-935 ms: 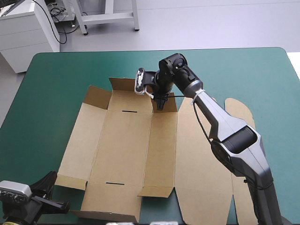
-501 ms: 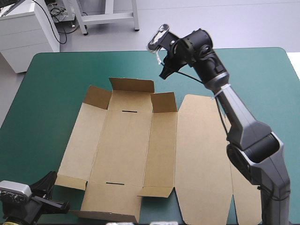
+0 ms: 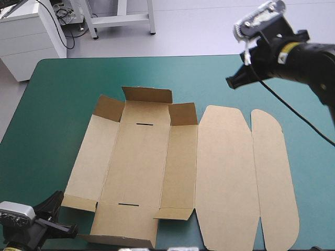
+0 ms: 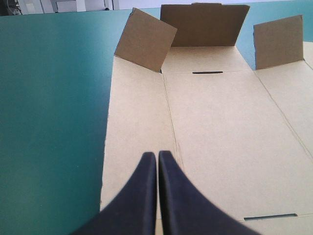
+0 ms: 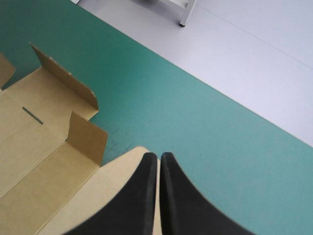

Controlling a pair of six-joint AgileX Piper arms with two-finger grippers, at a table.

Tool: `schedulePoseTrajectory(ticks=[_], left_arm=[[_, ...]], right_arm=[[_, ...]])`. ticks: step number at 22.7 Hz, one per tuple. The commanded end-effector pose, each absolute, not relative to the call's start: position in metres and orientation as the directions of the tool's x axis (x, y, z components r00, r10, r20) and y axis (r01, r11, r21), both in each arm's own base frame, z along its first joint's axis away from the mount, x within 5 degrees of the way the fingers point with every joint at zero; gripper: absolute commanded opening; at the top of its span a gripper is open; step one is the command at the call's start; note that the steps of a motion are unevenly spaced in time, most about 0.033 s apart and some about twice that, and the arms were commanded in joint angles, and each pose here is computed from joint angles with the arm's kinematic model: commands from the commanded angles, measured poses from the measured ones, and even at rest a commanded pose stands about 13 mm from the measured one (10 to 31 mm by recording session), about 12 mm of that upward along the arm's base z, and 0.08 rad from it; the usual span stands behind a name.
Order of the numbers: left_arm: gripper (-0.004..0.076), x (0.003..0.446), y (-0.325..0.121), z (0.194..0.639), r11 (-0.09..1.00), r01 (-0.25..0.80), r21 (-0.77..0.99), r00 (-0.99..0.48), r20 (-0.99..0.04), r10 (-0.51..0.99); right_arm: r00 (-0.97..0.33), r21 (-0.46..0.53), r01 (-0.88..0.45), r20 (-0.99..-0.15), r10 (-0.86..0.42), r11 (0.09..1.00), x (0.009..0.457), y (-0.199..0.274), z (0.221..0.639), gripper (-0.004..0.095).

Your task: Fold the box

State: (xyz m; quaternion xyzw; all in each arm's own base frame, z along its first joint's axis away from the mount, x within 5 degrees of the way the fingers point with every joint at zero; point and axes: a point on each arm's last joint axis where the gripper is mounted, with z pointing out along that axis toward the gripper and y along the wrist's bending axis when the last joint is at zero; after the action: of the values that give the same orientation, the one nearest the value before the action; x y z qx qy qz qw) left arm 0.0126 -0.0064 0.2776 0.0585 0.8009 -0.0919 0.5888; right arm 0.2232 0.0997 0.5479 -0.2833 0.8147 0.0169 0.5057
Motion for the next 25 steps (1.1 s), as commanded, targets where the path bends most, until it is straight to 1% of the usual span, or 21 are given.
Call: schedulePoseTrajectory(ticks=[1, 2, 3, 4, 6, 7, 9, 10, 12, 14, 18, 21, 23, 25], left_arm=[[-0.0008, 0.014, -0.007, 0.289, 0.975, 0.207, -0.081, -0.229, -0.973, -0.033], [-0.0008, 0.014, -0.007, 0.289, 0.975, 0.207, -0.081, -0.229, -0.973, -0.033], [-0.0008, 0.014, -0.007, 0.289, 0.975, 0.207, -0.081, -0.229, -0.973, -0.033], [-0.0008, 0.014, -0.007, 0.289, 0.975, 0.207, -0.081, -0.229, -0.973, -0.033], [-0.0008, 0.014, -0.007, 0.289, 0.975, 0.208, -0.083, -0.230, -0.973, -0.034], [-0.0008, 0.014, -0.007, 0.289, 0.975, 0.208, -0.083, -0.230, -0.973, -0.034], [-0.0008, 0.014, -0.007, 0.289, 0.975, 0.208, -0.083, -0.230, -0.973, -0.034], [-0.0008, 0.014, -0.007, 0.289, 0.975, 0.208, -0.083, -0.230, -0.973, -0.034], [-0.0008, 0.014, -0.007, 0.289, 0.975, 0.208, -0.083, -0.230, -0.973, -0.034], [-0.0008, 0.014, -0.007, 0.289, 0.975, 0.208, -0.083, -0.230, -0.973, -0.034], [-0.0008, 0.014, -0.007, 0.289, 0.975, 0.208, -0.083, -0.230, -0.973, -0.034], [0.0010, 0.014, -0.007, 0.289, 0.975, 0.209, -0.081, -0.229, -0.973, -0.031], [0.0043, 0.014, -0.007, 0.289, 0.975, 0.209, -0.081, -0.229, -0.973, -0.031], [0.0102, 0.014, -0.007, 0.289, 0.975, 0.210, -0.077, -0.228, -0.973, -0.028]], right_arm=[[-0.321, -0.236, -0.453, -0.856, -0.404, 0.860, 0.155, 0.066, 0.542, -0.0015], [-0.315, -0.228, -0.447, -0.865, -0.391, 0.865, 0.145, 0.061, 0.537, -0.0015], [-0.275, -0.209, -0.431, -0.896, -0.349, 0.878, 0.123, 0.051, 0.523, -0.0015], [-0.251, -0.199, -0.423, -0.911, -0.326, 0.884, 0.114, 0.047, 0.517, -0.0015], [-0.139, -0.132, -0.395, -0.970, -0.201, 0.909, 0.077, 0.030, 0.478, -0.0014], [-0.120, -0.113, -0.392, -0.978, -0.173, 0.913, 0.068, 0.026, 0.461, -0.0014], [-0.111, -0.081, -0.389, -0.985, -0.134, 0.918, 0.051, 0.019, 0.417, -0.0014], [-0.133, -0.051, -0.383, -0.985, -0.109, 0.922, 0.045, 0.016, 0.388, -0.0014], [-0.182, -0.004, -0.359, -0.980, -0.075, 0.933, 0.040, 0.011, 0.350, -0.0014], [-0.185, -0.006, -0.358, -0.980, -0.078, 0.934, 0.037, 0.010, 0.326, -0.0014], [-0.205, -0.005, -0.359, -0.975, -0.084, 0.933, 0.035, 0.009, 0.305, -0.0014], [-0.224, 0.021, -0.367, -0.972, -0.067, 0.930, 0.033, 0.010, 0.296, -0.0014], [-0.228, 0.023, -0.368, -0.971, -0.066, 0.930, 0.032, 0.009, 0.292, -0.0014], [-0.226, 0.020, -0.367, -0.972, -0.068, 0.930, 0.031, 0.009, 0.289, -0.0014]])
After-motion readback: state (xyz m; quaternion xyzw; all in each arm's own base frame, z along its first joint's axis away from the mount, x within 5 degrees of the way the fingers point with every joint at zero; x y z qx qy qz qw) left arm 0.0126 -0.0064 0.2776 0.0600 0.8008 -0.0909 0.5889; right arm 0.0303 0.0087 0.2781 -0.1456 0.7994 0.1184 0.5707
